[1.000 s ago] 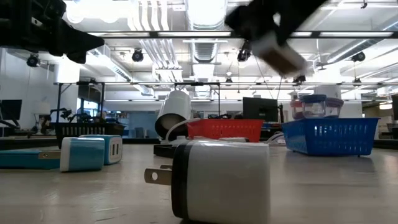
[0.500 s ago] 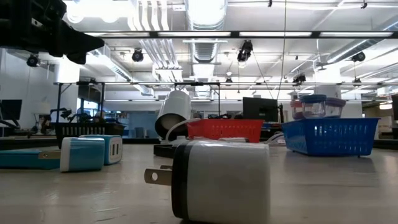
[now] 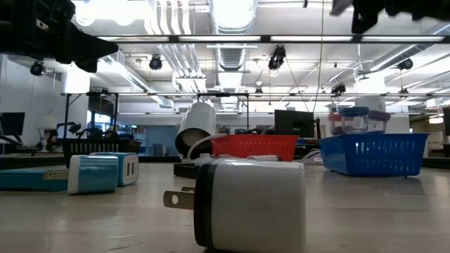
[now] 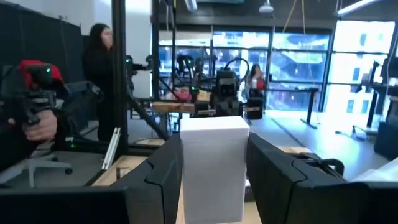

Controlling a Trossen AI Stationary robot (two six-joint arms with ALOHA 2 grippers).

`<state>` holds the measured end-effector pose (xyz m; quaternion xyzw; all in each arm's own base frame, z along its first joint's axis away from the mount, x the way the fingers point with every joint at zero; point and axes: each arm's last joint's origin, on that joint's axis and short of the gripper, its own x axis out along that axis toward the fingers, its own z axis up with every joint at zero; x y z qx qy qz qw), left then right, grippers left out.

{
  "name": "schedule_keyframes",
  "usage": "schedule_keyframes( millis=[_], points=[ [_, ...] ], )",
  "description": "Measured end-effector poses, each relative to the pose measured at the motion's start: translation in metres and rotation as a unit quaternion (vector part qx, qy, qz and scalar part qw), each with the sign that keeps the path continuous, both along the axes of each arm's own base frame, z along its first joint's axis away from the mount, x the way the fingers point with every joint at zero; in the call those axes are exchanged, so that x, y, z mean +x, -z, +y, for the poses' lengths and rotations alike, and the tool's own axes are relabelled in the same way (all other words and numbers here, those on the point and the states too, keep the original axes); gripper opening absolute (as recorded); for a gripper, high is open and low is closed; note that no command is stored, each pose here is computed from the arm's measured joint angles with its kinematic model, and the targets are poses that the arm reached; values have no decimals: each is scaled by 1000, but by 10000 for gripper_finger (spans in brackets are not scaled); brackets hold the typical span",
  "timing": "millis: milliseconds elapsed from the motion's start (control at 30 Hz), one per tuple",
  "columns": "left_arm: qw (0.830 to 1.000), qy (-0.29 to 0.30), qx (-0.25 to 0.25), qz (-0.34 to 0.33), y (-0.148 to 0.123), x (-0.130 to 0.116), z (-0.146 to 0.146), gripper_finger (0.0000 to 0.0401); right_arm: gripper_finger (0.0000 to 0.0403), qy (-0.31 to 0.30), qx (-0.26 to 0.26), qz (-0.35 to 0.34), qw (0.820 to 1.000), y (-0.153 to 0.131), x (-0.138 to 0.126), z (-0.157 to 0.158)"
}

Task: Pick & Place Office items
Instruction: Put the bottom white digital clock into the red bin

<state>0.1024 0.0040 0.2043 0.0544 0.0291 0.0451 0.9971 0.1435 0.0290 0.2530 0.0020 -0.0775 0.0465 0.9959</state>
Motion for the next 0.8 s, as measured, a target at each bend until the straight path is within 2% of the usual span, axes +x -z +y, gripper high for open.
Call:
schedule_keyframes(
  millis=[133,200,400,567,800],
  points=[
    [1000,0,0,7,1,0,0,5,137,-1,-1,-37,999,33,-6,-1],
    [1000,0,0,9,2,0,0,5,137,0,-2,-66,998,36,-10,-2],
    [1000,0,0,16,3,1,0,5,137,7,3,-78,997,35,-20,-5],
    [1000,0,2,20,4,1,0,5,137,5,0,-63,998,37,-29,-7],
    [1000,0,-5,16,3,1,0,5,137,16,-3,-64,998,57,-37,-9]
  ],
)
